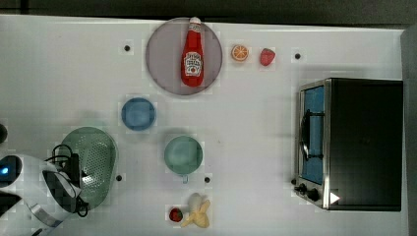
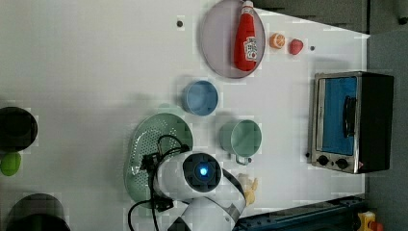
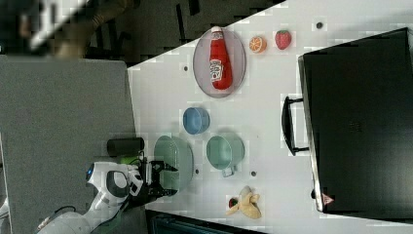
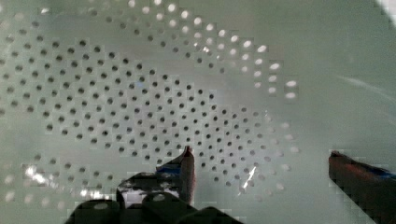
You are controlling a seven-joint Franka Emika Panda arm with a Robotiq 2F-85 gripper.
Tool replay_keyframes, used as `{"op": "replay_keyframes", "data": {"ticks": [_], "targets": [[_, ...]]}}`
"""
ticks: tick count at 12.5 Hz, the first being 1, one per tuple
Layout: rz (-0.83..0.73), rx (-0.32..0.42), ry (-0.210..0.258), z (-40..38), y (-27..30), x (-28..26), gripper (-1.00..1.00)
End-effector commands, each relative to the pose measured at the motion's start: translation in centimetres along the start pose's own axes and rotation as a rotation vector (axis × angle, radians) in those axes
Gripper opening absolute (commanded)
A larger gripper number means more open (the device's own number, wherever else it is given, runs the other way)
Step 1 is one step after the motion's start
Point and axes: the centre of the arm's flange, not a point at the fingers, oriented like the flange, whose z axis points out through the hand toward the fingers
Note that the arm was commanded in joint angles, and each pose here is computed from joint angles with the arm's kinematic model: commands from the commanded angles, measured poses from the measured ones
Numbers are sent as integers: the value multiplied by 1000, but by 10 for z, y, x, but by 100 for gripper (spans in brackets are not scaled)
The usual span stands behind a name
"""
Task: Drag strainer backwards.
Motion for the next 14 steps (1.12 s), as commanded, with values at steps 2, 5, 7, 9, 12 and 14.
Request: {"op": "replay_keyframes", "data": {"ticks": [2,5,7,9,12,14], "targets": [[70,143,-75,-43,-18,3,100],[33,240,-104,-113,-39,29,100],[-55,273,-86,-166,-43,61,100],[-121,295,-65,-224,-45,109,100],[-234,287,-40,-308,-31,208,100],[-286,298,-48,-359,-11,280,100]]}}
